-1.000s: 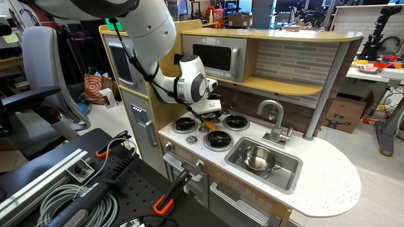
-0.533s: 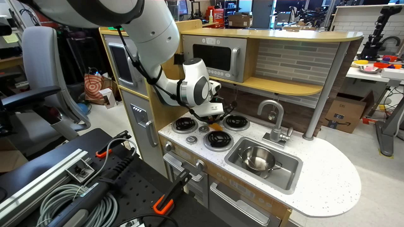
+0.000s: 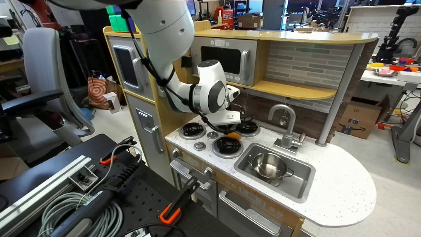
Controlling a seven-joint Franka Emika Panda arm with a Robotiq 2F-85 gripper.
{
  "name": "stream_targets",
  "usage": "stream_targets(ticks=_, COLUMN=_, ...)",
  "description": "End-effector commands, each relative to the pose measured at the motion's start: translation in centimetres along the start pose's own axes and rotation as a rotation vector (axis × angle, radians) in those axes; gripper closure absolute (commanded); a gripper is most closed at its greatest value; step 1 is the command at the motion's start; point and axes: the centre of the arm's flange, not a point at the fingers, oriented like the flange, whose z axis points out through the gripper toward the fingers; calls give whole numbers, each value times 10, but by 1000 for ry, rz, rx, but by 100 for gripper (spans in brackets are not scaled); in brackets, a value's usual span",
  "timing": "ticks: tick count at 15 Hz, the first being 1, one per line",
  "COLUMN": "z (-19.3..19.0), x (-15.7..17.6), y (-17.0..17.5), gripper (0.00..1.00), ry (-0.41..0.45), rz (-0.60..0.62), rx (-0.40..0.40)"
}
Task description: Put the carrot plush toy in the pot
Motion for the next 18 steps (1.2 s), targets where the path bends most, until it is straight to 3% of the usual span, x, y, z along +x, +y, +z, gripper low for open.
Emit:
stream_targets(ticks=1, z=-47, x=-69, y=10, gripper=97, ry=-34, rz=37, rx=-18)
stream_targets(ticks=4, z=-61, x=-103, y=42, gripper=97, ry=-31, rz=98, rx=-79)
stream_targets(ticks=7, z=-69, x=-135, y=83, gripper=97, ry=7, rz=154, rx=-208)
stream_targets(ticks=10, z=-77, x=-148, y=117, gripper=97, ry=60, rz=257, rx=-281)
stream_targets(ticks=13, z=-77, x=-151, y=121, gripper=97, ry=96, rz=323, rx=-306)
stream_targets(ticks=14, z=-76, x=-149, y=119, gripper=69, ry=99, rz=341, rx=-306)
stream_targets(ticks=18, z=-82, x=-143, y=107, gripper=43, ry=110, rz=384, rx=-285)
